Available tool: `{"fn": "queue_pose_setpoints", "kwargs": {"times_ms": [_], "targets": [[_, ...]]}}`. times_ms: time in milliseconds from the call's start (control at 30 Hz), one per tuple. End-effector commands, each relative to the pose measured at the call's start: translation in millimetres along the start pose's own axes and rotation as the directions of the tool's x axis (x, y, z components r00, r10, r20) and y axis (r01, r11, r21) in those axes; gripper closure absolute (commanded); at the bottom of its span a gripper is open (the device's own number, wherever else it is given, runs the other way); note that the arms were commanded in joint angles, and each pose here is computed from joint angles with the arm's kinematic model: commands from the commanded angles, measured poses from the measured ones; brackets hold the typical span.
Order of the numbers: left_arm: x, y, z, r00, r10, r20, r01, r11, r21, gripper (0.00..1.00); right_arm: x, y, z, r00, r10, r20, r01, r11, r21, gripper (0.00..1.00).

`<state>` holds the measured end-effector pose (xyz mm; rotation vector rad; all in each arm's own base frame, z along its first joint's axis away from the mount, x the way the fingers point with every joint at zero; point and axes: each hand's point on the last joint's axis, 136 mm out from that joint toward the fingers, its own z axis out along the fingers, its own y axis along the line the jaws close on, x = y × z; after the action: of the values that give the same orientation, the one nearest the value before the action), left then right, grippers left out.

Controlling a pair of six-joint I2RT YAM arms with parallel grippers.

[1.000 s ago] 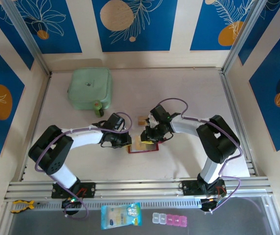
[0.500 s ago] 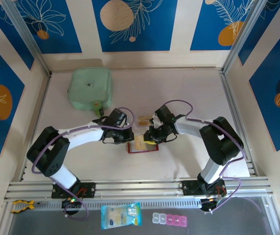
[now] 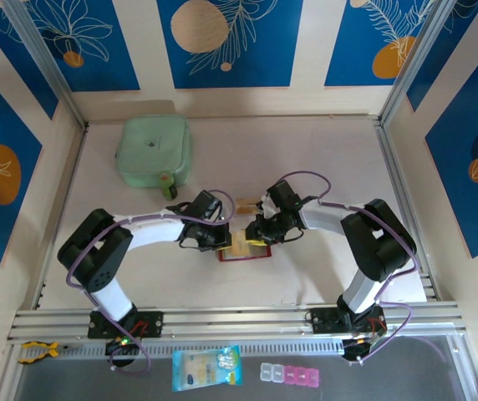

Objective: Take the credit cards out of the card holder

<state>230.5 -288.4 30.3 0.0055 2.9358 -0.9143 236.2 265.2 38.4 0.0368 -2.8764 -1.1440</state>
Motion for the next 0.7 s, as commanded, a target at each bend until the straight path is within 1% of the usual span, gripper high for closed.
{"fn": "queue_pose_setpoints", "kwargs": {"times_ms": [0,333,667], "targets": [[8.7,12.2,7.6,0.999,-0.018,-0.029,0.017,0.999,-0.033,0.95,7.6,-4.5,3.7,0.999,0.028,-0.036,-0.029,0.999,-0.022,0.74],[9.4,17.5,6.6,0.999,-0.013,-0.03,0.011,0.998,-0.06,0.95,8.8,-11.4,11.1,0.997,0.044,-0.056,-0.045,0.999,-0.022,0.74],[8.7,17.4,6.7,0.999,-0.014,-0.03,0.012,0.998,-0.06,0.95,9.5,-2.5,11.7,0.997,0.033,-0.063,-0.038,0.996,-0.079,0.74]]}}
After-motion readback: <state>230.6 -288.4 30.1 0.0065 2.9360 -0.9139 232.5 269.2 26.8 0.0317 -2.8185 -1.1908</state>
